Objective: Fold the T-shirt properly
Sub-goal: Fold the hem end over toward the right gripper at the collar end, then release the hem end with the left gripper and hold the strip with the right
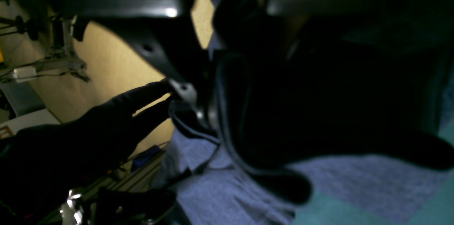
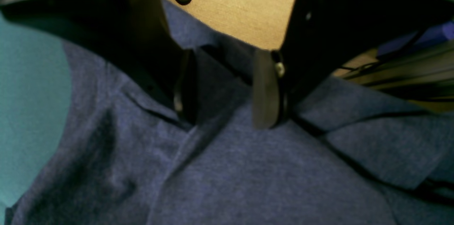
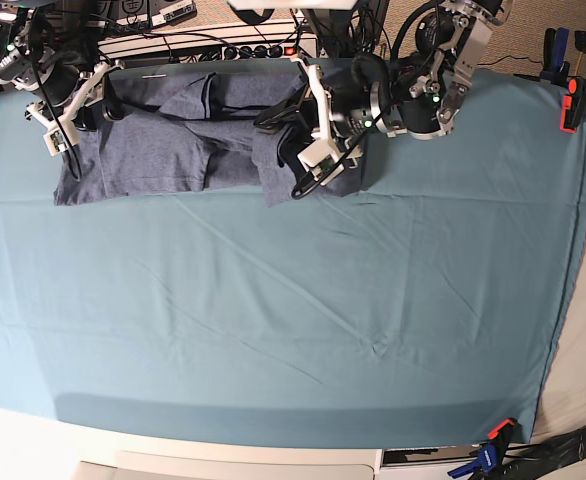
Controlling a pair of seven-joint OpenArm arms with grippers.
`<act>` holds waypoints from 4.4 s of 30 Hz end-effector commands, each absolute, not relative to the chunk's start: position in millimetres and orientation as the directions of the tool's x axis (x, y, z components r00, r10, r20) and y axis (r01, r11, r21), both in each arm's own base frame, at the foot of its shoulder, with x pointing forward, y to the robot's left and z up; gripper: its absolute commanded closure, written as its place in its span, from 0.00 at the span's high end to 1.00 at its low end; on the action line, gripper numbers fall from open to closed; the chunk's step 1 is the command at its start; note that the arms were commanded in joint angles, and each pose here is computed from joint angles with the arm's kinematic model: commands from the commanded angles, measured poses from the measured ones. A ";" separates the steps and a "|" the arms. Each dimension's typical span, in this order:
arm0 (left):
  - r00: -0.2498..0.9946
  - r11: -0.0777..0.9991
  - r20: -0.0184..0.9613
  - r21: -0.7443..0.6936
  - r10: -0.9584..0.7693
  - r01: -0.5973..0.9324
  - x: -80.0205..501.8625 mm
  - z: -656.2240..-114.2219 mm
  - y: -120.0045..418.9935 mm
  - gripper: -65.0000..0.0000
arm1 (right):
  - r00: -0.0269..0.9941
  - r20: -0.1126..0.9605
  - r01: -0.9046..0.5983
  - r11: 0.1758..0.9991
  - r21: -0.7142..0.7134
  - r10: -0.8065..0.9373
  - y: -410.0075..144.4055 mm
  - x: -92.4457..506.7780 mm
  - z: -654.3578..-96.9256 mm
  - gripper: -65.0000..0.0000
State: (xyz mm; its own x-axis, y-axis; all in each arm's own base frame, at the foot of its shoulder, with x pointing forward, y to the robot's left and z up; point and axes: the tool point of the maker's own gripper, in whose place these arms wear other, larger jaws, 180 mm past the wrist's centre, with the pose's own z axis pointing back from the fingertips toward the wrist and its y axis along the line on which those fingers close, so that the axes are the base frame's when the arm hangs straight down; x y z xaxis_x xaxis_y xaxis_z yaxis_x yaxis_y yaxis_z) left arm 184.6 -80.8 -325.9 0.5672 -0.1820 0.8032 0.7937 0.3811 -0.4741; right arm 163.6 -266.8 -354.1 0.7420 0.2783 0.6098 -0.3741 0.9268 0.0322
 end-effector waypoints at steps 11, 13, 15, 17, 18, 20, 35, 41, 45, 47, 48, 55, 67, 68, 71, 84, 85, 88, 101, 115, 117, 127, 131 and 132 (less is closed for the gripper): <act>0.541 0.337 0.829 -0.473 -0.144 0.814 182.0 -310.7 -95.5 0.00 | 0.714 0.641 -0.383 0.924 0.020 0.282 -266.7 170.6 -343.4 0.39; 0.530 0.323 0.831 -0.461 -0.170 0.827 175.4 -313.6 -101.3 0.00 | 0.714 0.641 -0.383 0.923 0.020 0.282 -266.6 170.6 -343.3 0.39; 0.521 0.307 0.832 -0.454 -0.190 0.836 169.0 -315.3 -106.6 0.00 | 0.714 0.641 -0.383 0.923 0.020 0.282 -266.6 170.6 -343.3 0.39; 0.508 0.302 0.837 -0.440 -0.203 0.846 165.8 -316.8 -110.2 0.00 | 0.714 0.641 -0.383 0.923 0.020 0.282 -266.6 170.6 -343.3 0.39; 0.507 0.307 0.838 -0.437 -0.203 0.846 165.8 -317.1 -111.3 0.00 | 0.714 0.641 -0.383 0.923 0.020 0.282 -266.6 170.6 -343.3 0.39; 0.510 0.315 0.837 -0.439 -0.196 0.842 167.0 -316.9 -112.0 0.00 | 0.714 0.641 -0.383 0.923 0.020 0.282 -266.6 170.6 -343.3 0.39; 0.490 0.322 0.851 -0.419 -0.186 0.849 171.2 -313.5 -115.6 0.37 | 0.713 0.641 -0.383 0.923 0.020 0.282 -266.6 170.7 -343.3 0.39; 0.480 0.315 0.862 -0.416 -0.162 0.853 176.1 -305.0 -123.5 0.37 | 0.713 0.641 -0.383 0.924 0.020 0.282 -266.6 170.7 -343.3 0.39; 0.455 0.327 0.875 -0.386 -0.167 0.863 188.9 -300.7 -120.2 0.37 | 0.714 0.641 -0.383 0.923 0.020 0.282 -266.6 170.7 -343.3 0.39; 0.443 0.346 0.882 -0.369 -0.164 0.863 199.3 -298.4 -115.2 0.37 | 0.714 0.641 -0.383 0.923 0.020 0.282 -266.6 170.7 -343.3 0.39; 0.440 0.358 0.883 -0.361 -0.167 0.861 204.2 -298.3 -111.9 0.33 | 0.714 0.641 -0.383 0.923 0.020 0.282 -266.6 170.6 -343.4 0.39; 0.444 0.444 0.872 -0.320 -0.207 0.837 227.0 -309.4 -77.2 0.10 | 0.706 0.651 -0.381 0.925 0.018 0.278 -266.9 173.2 -341.1 0.39; 0.468 0.493 0.816 -0.270 -0.338 0.827 220.3 -341.7 -27.8 0.10 | 0.577 0.813 -0.041 0.997 -0.068 0.079 -349.0 198.0 -275.9 0.59; 0.468 0.493 0.816 -0.270 -0.338 0.827 220.4 -341.6 -27.8 0.10 | 0.575 0.816 0.002 0.998 -0.069 0.055 -358.3 196.5 -272.7 0.63; 0.467 0.493 0.819 -0.270 -0.334 0.827 220.7 -341.0 -28.2 0.10 | 0.589 0.808 0.072 0.996 -0.061 0.007 -377.6 192.1 -276.1 0.65; 0.463 0.494 0.818 -0.263 -0.341 0.829 222.4 -340.9 -27.5 0.10 | 0.629 0.712 0.175 0.950 0.260 -0.311 -397.5 200.6 -335.9 0.65; 0.463 0.494 0.818 -0.262 -0.342 0.829 222.3 -341.0 -27.4 0.10 | 0.643 0.701 0.162 0.950 0.268 -0.308 -395.0 200.7 -338.7 0.65; 0.463 0.494 0.818 -0.263 -0.341 0.829 222.4 -340.9 -27.5 0.10 | 0.669 0.685 0.123 0.952 0.282 -0.289 -387.0 202.0 -340.9 0.65; 0.464 0.494 0.816 -0.262 -0.345 0.829 222.0 -341.6 -27.2 0.10 | 0.693 0.666 0.073 0.946 0.316 -0.276 -375.4 201.0 -340.6 0.65; 0.464 0.494 0.816 -0.262 -0.345 0.829 222.0 -341.7 -27.2 0.10 | 0.780 0.601 -0.024 0.951 0.309 -0.176 -334.3 209.4 -373.0 0.65; 0.463 0.495 0.814 -0.259 -0.351 0.829 222.0 -342.5 -26.6 0.10 | 0.778 0.602 -0.023 0.951 0.309 -0.177 -334.5 210.3 -372.4 0.65; 0.459 0.499 0.812 -0.248 -0.360 0.830 222.5 -343.9 -25.5 0.10 | 0.788 0.584 0.080 0.972 0.219 -0.196 -365.9 201.0 -374.1 0.65; 0.459 0.499 0.813 -0.249 -0.359 0.830 222.6 -343.8 -25.6 0.10 | 0.789 0.582 0.088 0.973 0.212 -0.198 -368.1 199.3 -374.8 0.65; 0.459 0.499 0.813 -0.249 -0.359 0.830 222.6 -343.8 -25.6 0.10 | 0.788 0.581 0.090 0.972 0.217 -0.202 -366.7 199.0 -375.8 0.65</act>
